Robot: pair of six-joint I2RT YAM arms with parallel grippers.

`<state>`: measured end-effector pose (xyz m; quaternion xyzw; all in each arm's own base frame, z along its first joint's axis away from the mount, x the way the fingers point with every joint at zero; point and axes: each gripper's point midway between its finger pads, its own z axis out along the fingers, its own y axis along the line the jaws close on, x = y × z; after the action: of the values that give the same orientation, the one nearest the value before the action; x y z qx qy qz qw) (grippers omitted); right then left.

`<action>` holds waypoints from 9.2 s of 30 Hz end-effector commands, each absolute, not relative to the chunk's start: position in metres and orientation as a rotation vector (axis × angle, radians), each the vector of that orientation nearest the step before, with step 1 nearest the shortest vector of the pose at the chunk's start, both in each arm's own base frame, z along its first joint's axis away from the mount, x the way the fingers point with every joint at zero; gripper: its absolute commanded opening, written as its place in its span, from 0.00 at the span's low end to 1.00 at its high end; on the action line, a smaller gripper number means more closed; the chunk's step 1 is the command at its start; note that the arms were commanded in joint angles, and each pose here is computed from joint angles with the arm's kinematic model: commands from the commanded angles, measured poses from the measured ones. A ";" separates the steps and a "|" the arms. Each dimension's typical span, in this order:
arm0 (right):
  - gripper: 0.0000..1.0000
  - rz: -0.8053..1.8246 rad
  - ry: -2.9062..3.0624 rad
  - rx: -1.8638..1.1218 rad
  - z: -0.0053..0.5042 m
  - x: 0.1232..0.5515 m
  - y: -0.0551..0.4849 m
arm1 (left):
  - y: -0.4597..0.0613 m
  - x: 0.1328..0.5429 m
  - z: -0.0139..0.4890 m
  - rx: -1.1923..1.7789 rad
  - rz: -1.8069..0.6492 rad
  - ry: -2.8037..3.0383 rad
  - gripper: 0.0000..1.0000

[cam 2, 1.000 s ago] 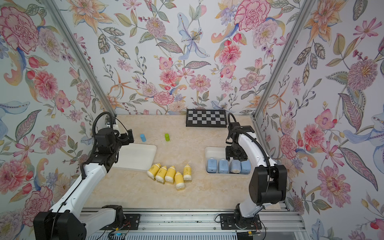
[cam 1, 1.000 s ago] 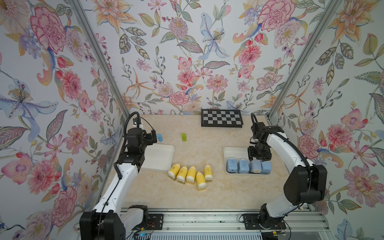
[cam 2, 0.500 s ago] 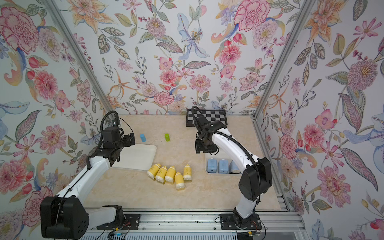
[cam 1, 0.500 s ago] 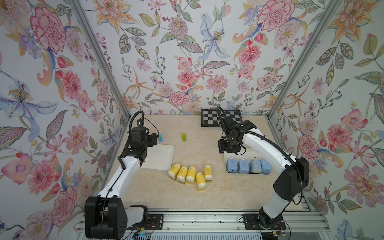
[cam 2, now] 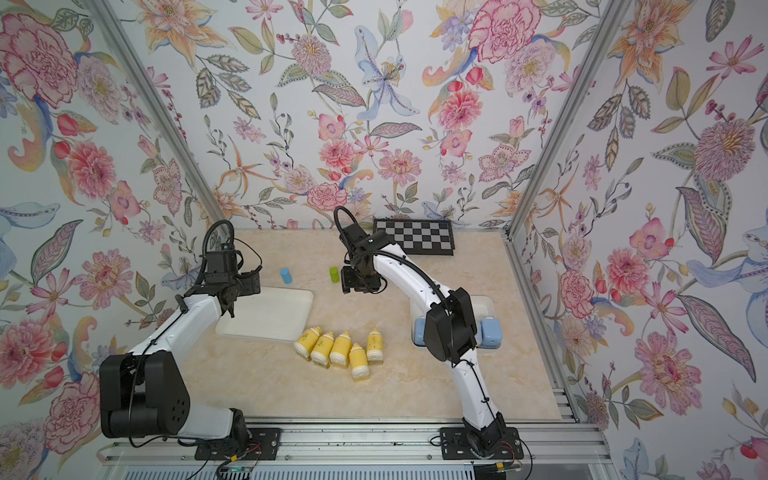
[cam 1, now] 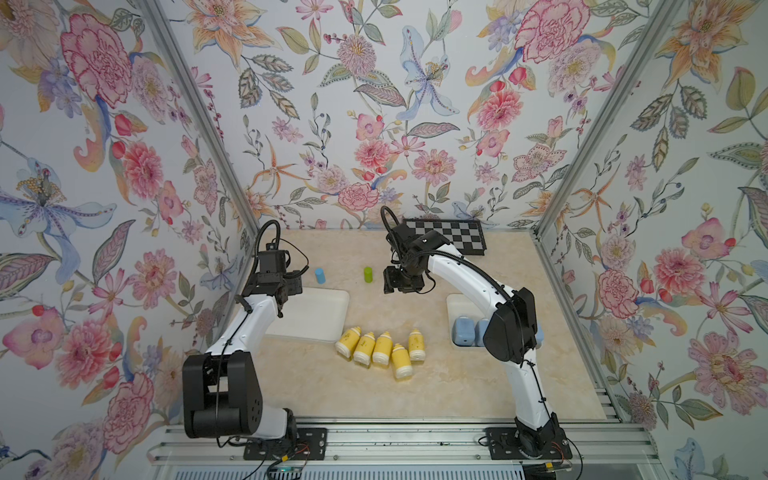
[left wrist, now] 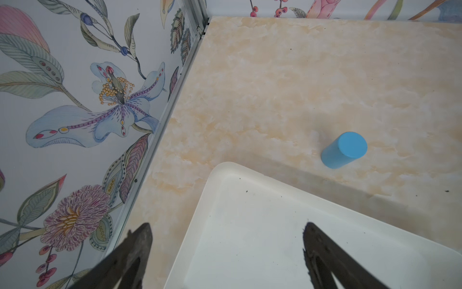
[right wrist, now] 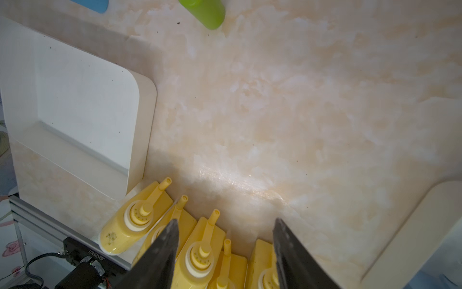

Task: Place the pencil sharpeners by color into the storage box
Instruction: Adjust the storage box at the center of the board, then pick up the pencil sharpener from the center of the board, then place the pencil sharpener in the storage box.

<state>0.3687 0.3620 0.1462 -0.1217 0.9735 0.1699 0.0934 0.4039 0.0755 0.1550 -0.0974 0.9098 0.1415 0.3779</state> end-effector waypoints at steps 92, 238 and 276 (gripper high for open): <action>0.61 0.659 2.861 -0.451 0.141 0.358 0.426 | 0.136 0.378 0.104 -0.511 0.291 2.549 0.55; 0.67 0.451 2.863 -0.152 0.160 0.345 0.237 | -0.114 0.236 0.147 0.416 -0.037 2.824 0.41; 0.68 0.509 2.874 -0.135 0.151 0.374 0.236 | -0.074 0.361 0.111 -0.010 -0.201 2.811 0.40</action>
<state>0.3710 0.2371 0.1538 -0.0416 0.9776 0.1723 0.1132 0.3494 -0.0726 0.1010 0.0049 0.9881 -0.0619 0.1409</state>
